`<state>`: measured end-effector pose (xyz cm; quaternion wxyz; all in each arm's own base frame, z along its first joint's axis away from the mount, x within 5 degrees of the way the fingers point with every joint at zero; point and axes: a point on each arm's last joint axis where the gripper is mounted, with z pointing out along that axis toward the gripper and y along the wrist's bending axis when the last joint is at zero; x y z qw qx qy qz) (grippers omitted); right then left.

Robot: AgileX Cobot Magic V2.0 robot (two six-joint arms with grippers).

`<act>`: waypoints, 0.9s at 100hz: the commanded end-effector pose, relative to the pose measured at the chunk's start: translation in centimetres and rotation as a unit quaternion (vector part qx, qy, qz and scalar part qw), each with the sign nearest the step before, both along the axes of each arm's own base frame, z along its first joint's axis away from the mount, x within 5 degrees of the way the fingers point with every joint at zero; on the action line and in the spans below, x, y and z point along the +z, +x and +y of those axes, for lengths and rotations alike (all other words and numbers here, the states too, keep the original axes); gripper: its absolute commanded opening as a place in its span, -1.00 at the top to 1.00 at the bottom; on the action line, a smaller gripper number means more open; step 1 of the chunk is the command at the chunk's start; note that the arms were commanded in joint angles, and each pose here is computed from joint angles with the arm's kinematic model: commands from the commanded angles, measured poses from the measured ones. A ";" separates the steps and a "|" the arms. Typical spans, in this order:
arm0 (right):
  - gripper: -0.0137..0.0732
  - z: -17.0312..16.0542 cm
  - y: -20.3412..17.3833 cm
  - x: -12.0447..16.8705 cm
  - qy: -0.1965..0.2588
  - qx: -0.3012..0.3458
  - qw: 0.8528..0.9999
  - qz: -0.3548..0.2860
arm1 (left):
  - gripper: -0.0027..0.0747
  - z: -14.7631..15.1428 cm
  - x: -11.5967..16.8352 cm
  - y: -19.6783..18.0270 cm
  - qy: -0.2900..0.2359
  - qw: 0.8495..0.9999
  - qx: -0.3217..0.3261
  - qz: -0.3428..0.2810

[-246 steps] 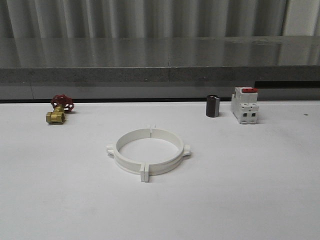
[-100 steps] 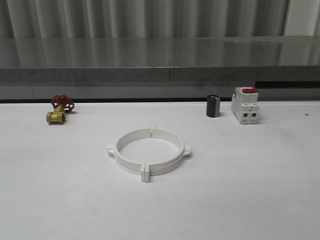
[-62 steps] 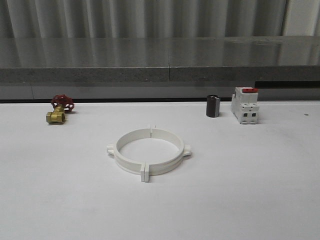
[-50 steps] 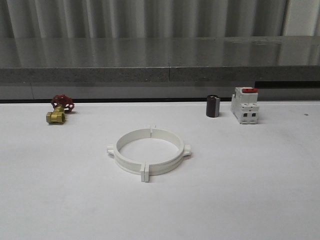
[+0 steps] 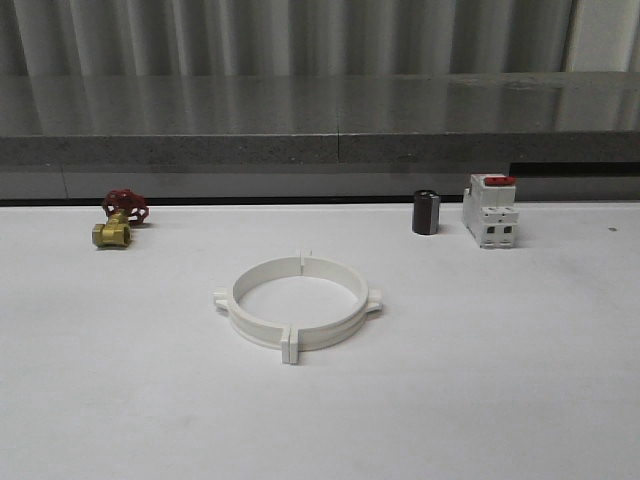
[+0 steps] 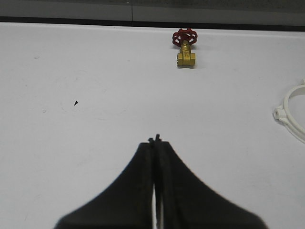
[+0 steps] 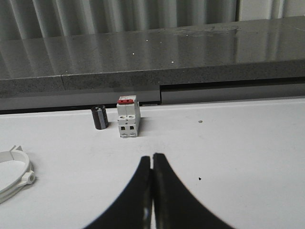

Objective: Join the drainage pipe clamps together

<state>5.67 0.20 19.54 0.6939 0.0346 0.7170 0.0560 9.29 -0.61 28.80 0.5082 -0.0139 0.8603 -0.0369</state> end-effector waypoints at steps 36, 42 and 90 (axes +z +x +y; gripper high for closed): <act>0.96 -0.1 -0.3 1.4 -0.004 -0.004 0.998 -0.059 | 0.98 -0.2 1.9 0.2 -0.015 0.987 -0.014 -0.159; 0.96 -0.1 -0.3 1.4 -0.004 -0.004 0.998 -0.059 | 0.98 -0.3 1.4 0.0 -0.019 0.980 -0.019 -0.199; 0.96 -0.1 -0.2 1.2 -0.004 -0.004 0.999 -0.050 | 0.98 0.1 -6.5 -3.6 -0.015 0.965 -0.014 -0.262</act>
